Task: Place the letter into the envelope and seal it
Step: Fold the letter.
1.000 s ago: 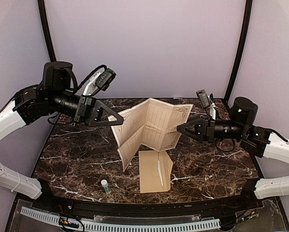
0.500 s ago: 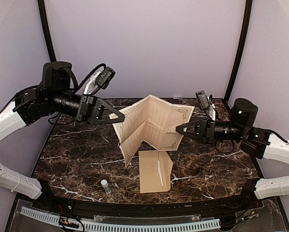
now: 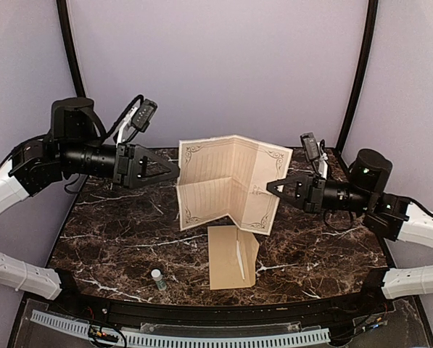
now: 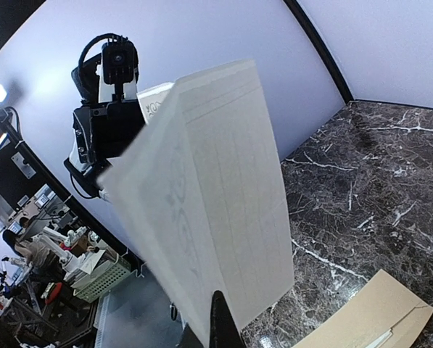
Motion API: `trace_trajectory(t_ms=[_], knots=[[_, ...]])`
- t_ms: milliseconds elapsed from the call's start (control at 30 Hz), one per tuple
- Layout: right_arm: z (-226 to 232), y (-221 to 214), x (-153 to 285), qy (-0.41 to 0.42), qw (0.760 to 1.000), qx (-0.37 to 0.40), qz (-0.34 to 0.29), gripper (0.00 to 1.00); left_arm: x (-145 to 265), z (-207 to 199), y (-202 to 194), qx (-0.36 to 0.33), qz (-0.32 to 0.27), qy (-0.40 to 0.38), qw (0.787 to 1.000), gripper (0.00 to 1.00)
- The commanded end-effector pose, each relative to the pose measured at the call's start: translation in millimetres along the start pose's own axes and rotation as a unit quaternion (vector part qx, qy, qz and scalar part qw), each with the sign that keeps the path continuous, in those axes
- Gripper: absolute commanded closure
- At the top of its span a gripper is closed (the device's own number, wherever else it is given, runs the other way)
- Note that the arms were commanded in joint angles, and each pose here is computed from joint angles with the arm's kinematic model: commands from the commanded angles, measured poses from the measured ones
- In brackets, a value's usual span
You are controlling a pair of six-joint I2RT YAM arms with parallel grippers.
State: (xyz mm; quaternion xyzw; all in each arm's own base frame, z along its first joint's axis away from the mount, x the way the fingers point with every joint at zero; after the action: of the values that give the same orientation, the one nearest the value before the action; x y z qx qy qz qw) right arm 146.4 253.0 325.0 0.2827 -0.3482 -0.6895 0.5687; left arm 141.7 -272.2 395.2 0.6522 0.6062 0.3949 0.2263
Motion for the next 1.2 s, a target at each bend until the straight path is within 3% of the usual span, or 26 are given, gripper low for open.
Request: trace_trajectory(t_ms=[0, 200, 533, 733, 1167], knots=[[10, 10, 4, 0.007, 1.0, 0.014, -0.021, 1.0, 27, 1, 12, -0.028, -0.065, 0.074, 0.995, 0.26], [18, 9, 5, 0.021, 1.0, 0.021, 0.0, 1.0, 63, 12, 26, -0.018, -0.125, 0.14, 0.982, 0.14], [36, 12, 6, 0.043, 0.998, 0.031, 0.043, 1.0, 72, 90, 16, 0.086, -0.128, 0.236, 0.959, 0.13], [52, 26, 2, 0.062, 0.997, 0.032, 0.042, 1.0, 51, 125, -6, 0.127, -0.115, 0.229, 0.958, 0.13], [118, 49, -32, 0.183, 0.979, 0.08, 0.051, 1.0, 20, 164, -51, 0.164, -0.07, 0.197, 0.964, 0.16]])
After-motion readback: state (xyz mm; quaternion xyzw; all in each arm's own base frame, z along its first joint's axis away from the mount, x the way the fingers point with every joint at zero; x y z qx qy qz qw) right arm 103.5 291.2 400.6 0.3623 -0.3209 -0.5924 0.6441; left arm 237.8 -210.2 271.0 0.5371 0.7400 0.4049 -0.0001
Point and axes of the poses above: each gripper's point midway between its finger pads, its own x axis back along the fingers, its own z axis along the line the jaws close on, y = z × x, the point moved 5 cm from there along x, back along the fingers, and after that the axes turned 1 degree about -x, right-handed, at the moved point
